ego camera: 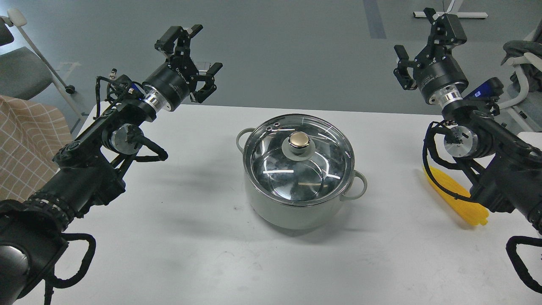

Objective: Open pot and put corn in
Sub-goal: 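Raise the left gripper and move it toward the pot lid knob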

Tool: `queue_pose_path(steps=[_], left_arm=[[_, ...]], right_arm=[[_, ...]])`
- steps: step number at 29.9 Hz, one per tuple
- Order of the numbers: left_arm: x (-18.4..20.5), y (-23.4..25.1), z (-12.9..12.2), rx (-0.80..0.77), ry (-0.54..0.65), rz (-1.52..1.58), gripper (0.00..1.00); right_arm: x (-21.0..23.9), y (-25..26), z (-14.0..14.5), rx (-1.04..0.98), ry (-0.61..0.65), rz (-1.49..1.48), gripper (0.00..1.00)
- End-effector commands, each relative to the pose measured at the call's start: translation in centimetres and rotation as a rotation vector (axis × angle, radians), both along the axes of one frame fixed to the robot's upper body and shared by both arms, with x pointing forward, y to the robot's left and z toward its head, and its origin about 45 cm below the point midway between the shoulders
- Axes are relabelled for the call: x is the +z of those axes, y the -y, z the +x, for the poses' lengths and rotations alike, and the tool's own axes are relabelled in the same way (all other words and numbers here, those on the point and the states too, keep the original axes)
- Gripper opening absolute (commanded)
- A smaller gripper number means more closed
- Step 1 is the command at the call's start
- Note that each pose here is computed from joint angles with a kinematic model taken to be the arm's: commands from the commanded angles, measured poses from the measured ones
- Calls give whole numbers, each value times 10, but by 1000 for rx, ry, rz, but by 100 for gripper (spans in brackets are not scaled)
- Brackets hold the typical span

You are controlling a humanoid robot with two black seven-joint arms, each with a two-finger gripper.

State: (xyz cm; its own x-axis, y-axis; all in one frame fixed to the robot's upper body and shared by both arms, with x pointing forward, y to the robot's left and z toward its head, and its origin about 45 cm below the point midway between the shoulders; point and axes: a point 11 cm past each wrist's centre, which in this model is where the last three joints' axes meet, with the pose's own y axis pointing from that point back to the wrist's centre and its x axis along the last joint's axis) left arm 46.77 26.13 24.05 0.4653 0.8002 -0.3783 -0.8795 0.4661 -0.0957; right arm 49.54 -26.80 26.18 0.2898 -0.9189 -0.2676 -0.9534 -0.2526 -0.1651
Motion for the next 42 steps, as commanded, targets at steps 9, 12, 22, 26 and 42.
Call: queue_pose_path(steps=[9,12,22,26,42], left_arm=[[-2,-6,-1,13,2,4,98],[-2,-11,0,21,-2,12,98],[20,-22,1,104,118,-123,98],[17,-14,1,93,108,-111,98],[8,-22,-8,197,75,-1,98]], right_arm=[[-2,3,2,-19,-7,-12,100],[-1,13,4,-36,-6,-28,100],[3,28,10,-77,-4,-54,100],[-1,7,9,-26,-7,-31,100],[-10,-24,8,22,-22,5,100]])
